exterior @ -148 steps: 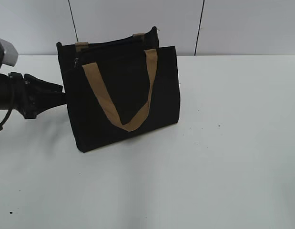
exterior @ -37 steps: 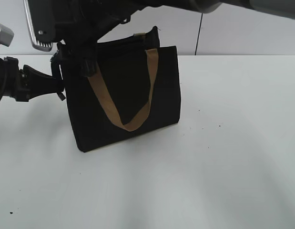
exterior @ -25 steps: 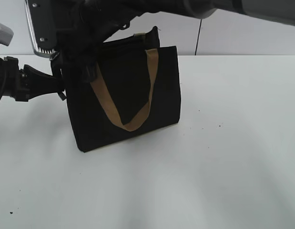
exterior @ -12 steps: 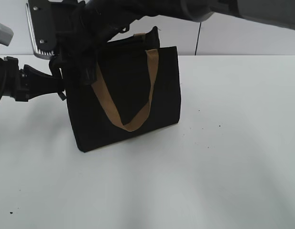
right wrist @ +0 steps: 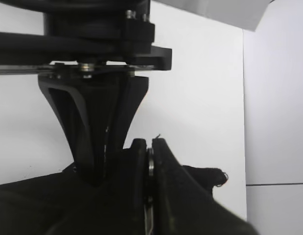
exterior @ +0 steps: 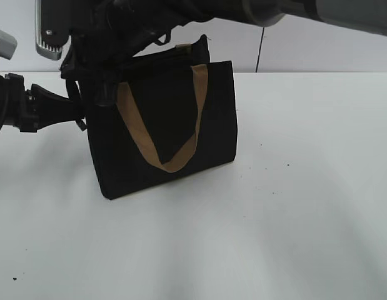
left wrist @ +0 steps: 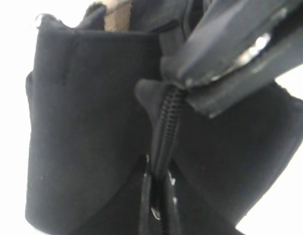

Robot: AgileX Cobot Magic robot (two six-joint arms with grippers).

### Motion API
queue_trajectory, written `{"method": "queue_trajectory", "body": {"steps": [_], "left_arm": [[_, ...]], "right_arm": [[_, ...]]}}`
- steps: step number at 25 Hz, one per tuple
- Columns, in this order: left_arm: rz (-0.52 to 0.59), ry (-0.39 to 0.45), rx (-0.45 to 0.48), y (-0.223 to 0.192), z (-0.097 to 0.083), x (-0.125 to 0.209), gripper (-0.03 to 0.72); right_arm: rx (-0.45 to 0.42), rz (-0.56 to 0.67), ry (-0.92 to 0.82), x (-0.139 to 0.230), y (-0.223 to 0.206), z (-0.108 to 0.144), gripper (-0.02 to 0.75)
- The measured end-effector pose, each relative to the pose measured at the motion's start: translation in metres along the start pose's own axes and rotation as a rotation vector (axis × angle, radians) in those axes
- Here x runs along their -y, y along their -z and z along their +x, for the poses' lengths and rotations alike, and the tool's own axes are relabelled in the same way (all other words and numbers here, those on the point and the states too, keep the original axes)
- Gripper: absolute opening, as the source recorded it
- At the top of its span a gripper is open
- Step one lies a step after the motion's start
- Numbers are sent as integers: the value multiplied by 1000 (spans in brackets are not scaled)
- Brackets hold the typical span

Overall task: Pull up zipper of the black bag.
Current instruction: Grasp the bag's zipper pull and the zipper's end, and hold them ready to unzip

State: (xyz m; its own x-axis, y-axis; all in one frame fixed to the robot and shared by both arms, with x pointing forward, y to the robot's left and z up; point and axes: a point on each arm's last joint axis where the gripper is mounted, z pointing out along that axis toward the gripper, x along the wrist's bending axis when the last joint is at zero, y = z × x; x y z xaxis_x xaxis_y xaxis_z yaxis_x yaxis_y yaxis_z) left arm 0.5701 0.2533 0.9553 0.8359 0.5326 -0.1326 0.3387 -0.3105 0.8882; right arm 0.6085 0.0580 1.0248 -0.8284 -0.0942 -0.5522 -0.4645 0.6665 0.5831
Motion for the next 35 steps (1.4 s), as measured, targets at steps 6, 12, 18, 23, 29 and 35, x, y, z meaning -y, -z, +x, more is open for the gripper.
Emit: {"method": "queue_trajectory", "body": {"steps": [6,12,18,23,29,35], "left_arm": [[-1,0,-1,0,0,0,18],[-11,-3,-13,1,0,-4,18],[70,18,-86,2,7,2,10],[96,31,-100,2,8,4,10],[98,33,-102,2,8,5,10],[126,11,-96,2,8,7,10]], "right_arm": [[3,-1,-153,1,3,-2,-8],[-3,4,-336,9,19,-11,-8],[44,-24,-500,14,39,-27,-9],[45,-26,-526,15,41,-27,-9],[43,-22,-589,18,43,-29,-9],[95,8,-764,49,62,-46,-9]]}}
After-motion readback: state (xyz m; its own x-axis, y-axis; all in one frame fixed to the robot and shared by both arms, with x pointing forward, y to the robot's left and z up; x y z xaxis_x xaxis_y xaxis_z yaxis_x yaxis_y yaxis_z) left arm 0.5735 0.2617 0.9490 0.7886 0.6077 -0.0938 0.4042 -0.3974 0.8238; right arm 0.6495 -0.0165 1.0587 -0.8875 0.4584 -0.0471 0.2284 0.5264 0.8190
